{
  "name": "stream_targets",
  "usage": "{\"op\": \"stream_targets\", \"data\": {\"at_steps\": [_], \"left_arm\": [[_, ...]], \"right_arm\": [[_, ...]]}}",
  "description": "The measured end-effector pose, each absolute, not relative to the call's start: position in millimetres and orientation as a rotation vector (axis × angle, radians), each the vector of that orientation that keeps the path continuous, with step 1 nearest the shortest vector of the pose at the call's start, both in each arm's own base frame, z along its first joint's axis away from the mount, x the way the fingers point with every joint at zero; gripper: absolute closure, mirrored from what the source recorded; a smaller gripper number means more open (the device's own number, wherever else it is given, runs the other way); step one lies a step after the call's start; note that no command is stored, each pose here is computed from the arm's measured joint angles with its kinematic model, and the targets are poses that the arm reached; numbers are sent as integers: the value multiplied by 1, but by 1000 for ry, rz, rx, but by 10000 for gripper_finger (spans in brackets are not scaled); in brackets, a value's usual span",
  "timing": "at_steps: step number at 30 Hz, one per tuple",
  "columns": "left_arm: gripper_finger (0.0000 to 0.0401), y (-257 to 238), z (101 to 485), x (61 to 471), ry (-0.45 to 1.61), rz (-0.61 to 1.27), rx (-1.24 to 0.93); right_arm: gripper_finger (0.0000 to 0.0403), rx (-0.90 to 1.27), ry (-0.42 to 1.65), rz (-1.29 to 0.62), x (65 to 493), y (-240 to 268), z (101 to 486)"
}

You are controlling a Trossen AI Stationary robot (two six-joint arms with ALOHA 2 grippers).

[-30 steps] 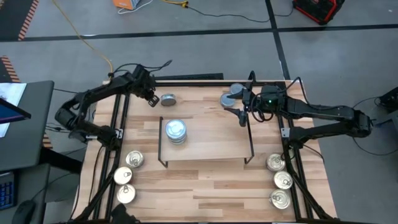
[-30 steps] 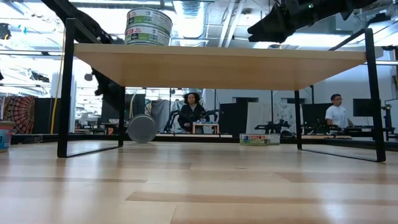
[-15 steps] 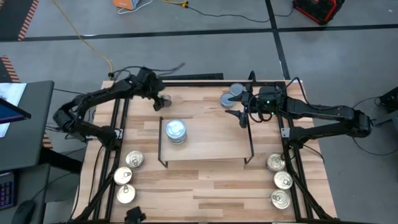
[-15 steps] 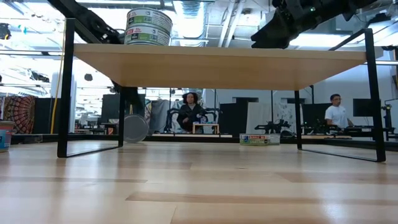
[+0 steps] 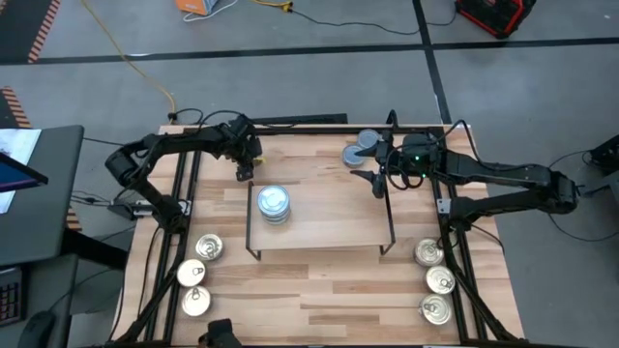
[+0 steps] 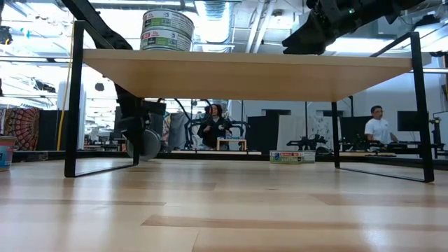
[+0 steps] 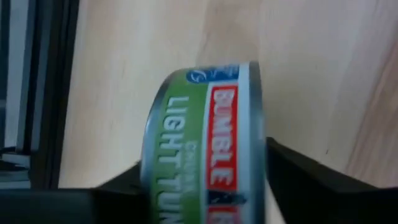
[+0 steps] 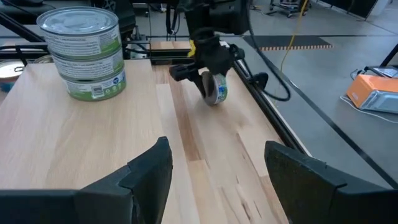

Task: Stack canned seafood by type on shelf
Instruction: Stack the green tuna can on top of the green tuna can on the shelf

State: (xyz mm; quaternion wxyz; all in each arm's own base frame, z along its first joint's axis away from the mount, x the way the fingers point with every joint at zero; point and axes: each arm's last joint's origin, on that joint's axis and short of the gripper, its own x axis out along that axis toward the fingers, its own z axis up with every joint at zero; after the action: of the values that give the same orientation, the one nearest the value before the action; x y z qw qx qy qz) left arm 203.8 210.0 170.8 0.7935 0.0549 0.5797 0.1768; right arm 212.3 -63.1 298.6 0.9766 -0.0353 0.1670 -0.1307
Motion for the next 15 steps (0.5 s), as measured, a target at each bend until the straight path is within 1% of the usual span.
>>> {"op": "stream_targets", "data": {"at_steps": [4,5,9,15], "left_arm": [[276,210,172,203,1262,374,153],[290,210,173,203,1261,379,157],[290,208,192,202,1223,381,139],[290,204,260,205,1020,385,70]], "right_arm": [[122,-63,338,-287,211,-68,299],[122,-61,338,-293,210,-69,299],[122,-56,344,-305,209,-72,298],[122,-53,351,-311,209,-73,297]]}}
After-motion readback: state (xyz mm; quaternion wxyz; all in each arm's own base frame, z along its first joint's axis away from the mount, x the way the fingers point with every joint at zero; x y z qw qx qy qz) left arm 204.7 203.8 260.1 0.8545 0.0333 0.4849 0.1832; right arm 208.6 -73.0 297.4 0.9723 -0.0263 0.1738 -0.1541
